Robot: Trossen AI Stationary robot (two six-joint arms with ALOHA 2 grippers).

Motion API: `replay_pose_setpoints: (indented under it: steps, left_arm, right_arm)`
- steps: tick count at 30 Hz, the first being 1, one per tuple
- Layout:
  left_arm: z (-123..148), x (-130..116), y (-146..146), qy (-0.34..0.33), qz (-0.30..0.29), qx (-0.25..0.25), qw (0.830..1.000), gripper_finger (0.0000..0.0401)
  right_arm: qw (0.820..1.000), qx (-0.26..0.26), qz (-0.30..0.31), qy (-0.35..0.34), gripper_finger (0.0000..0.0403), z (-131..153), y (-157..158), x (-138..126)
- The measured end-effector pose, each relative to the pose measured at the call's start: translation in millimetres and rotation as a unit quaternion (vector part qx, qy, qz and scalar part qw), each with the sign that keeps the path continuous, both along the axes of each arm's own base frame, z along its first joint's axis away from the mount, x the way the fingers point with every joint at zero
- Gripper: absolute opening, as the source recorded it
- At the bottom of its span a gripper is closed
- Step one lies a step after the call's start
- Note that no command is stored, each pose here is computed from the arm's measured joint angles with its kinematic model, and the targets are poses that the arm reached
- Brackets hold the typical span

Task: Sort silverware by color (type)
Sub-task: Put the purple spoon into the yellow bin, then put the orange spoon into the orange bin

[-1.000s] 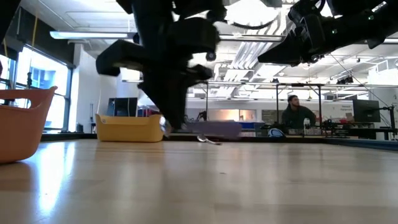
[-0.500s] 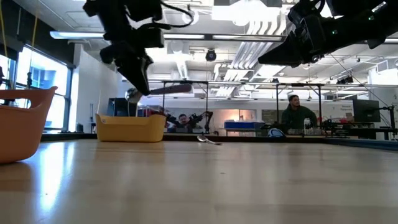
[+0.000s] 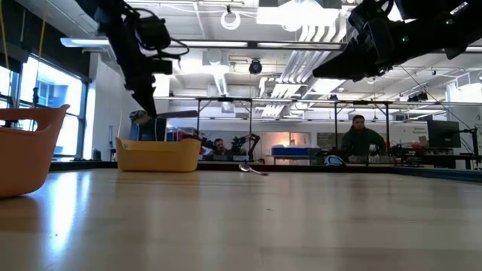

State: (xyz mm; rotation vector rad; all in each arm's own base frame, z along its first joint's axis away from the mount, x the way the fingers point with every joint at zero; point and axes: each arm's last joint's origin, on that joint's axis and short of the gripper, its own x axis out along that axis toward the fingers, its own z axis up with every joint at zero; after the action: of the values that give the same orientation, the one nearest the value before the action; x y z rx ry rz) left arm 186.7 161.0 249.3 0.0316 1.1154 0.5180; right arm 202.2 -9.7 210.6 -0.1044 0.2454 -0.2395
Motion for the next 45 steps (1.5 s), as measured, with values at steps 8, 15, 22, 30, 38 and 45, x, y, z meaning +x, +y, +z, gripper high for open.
replay_pose_setpoints:
  steps: [8,15,22,30,38,45]
  left_arm:
    - [-30.5,6.7,41.1,0.010,0.004,-0.006,1.000,0.0000]
    - [-60.3,3.3,66.3,0.037,0.071,-0.052,0.995,0.0000]
    - [-70.7,-1.1,76.4,0.045,0.094,-0.058,0.993,0.0000]
    - [-77.7,-2.8,79.4,0.055,0.099,-0.069,0.991,0.0002]
    - [-77.6,-3.1,78.8,0.053,0.111,-0.073,0.990,0.0049]
    - [-66.5,-1.3,67.8,0.069,0.121,-0.055,0.989,0.0076]
  right_arm:
    - [1.000,0.014,-0.023,-0.005,0.0000,0.3,-7.8,-0.4]
    - [1.000,0.017,-0.024,0.002,0.0000,-1.2,-8.1,-0.9]
    - [1.000,0.009,-0.023,0.004,0.0000,-1.3,-8.1,-0.8]
    - [1.000,0.007,-0.022,0.009,0.0000,-2.0,-8.1,-1.0]
    - [0.999,0.009,-0.028,0.021,0.0000,-4.4,-10.3,-1.9]
    - [0.997,0.020,-0.066,0.031,0.0000,-6.8,-24.0,-4.5]
